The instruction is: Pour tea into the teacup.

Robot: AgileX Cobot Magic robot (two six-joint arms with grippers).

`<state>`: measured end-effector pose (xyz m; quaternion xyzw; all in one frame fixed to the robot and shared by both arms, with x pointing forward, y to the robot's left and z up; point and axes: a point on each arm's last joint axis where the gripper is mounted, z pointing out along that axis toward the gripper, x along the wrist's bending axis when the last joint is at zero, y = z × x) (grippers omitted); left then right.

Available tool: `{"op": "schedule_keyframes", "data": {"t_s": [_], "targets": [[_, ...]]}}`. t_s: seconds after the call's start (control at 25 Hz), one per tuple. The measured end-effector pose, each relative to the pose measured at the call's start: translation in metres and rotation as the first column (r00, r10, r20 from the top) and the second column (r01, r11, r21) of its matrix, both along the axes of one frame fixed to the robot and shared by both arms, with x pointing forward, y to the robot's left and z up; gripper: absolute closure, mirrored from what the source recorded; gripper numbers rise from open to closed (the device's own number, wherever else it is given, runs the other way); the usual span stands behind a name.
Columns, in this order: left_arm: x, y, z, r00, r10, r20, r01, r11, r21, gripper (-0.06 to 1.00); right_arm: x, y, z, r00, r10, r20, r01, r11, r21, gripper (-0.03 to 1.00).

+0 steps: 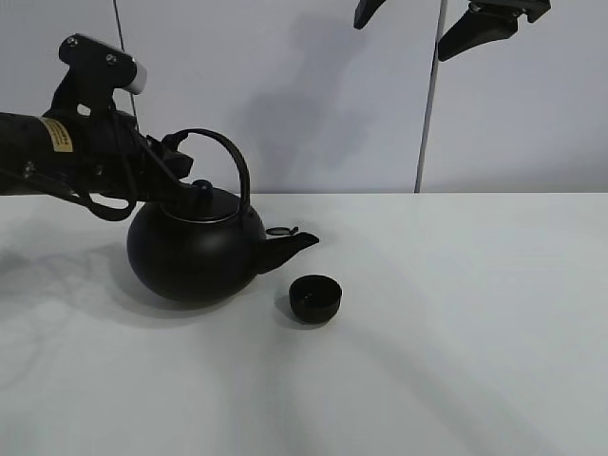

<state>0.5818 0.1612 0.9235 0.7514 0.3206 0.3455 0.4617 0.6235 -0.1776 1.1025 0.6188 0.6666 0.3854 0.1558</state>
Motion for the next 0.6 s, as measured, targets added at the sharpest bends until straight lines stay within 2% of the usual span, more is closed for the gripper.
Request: {"op": "schedule_keyframes", "data": {"t_s": [0.6], "targets": [[0.006,-0.0093,-0.0053,0.999,-0.045,0.019,0.043,0.996,0.082,0.85,0.0002,0.0,0.0002,1.0,-0.001,0.003,0.001,1.0,0.002,0.34]]}}
